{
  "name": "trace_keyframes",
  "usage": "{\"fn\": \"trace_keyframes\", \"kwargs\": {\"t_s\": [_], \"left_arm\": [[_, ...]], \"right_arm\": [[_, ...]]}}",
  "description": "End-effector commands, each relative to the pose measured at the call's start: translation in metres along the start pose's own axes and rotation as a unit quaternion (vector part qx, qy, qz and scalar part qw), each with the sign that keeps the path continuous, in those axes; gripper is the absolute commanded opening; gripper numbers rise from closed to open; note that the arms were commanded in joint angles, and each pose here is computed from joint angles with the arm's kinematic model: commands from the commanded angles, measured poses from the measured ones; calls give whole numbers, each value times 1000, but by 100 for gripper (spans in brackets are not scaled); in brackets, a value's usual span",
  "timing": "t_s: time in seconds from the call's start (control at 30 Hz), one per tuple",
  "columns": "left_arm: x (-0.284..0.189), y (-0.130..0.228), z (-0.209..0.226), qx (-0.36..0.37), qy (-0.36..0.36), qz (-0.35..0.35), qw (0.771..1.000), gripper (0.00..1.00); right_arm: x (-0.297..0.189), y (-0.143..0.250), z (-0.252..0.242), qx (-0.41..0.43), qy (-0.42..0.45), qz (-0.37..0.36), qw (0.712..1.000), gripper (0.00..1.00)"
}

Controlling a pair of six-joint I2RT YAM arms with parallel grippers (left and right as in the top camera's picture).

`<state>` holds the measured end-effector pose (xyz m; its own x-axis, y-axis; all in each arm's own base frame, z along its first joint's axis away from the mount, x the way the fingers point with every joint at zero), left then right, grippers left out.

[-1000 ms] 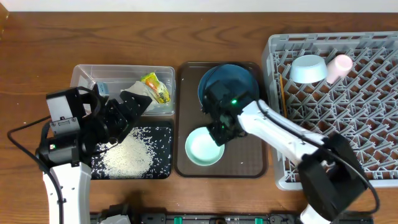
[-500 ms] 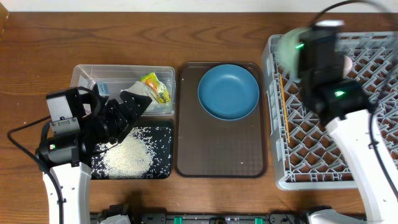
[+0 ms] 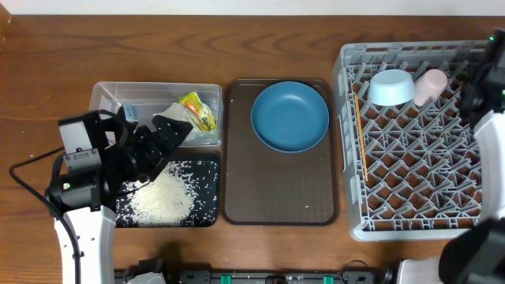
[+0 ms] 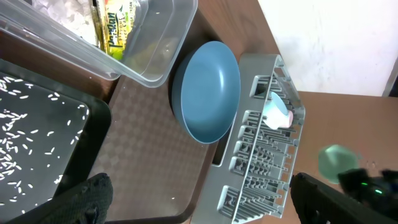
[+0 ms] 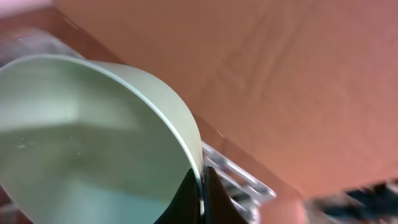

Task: Sort waste into correct bins and load items into the dishwasher rack
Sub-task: 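Lift the mint bowl with the right gripper and carry it right to the rack, then stand the mint bowl upright at the rack's right edge and release it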

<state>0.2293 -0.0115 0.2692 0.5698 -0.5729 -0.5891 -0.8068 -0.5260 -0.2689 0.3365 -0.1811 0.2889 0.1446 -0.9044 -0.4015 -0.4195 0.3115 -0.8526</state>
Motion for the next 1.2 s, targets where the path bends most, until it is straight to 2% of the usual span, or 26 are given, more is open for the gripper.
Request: {"fn": "trace_keyframes", "kwargs": {"t_s": [0.0,0.17,0.37,0.57,0.87,1.17], "left_arm": [[-2,-2,-2,7,4,-3,1000,94],[-2,-2,-2,6,3,-3,1000,94],[-2,-2,-2,6,3,-3,1000,94],[-2,-2,-2,6,3,-3,1000,94],[-2,-2,-2,7,4,-3,1000,94],[-2,-2,-2,6,3,-3,1000,94]], "right_arm": [[29,14,-3,-28,69,18,997,2],[69,32,-9,-72,149,41,985,2],[91,38,-5,-108,159,51,980,1],[84,44,17,-112,80,63,989,1],[78,57,33,-134,8,95,986,1],[49,54,57,-217,-3,56,975,1]]}}
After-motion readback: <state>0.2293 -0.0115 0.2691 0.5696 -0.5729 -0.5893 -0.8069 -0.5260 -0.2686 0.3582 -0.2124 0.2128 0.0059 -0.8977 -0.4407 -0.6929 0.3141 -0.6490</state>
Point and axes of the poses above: each gripper's point midway between its finger pads, its own x axis out along the fingers, its own z axis along the line the jaws close on, y = z × x, the point moved 8 cm from there along -x, back along the fingers, and after that the axes turned 10 degrees about x, right-handed, at the moved point
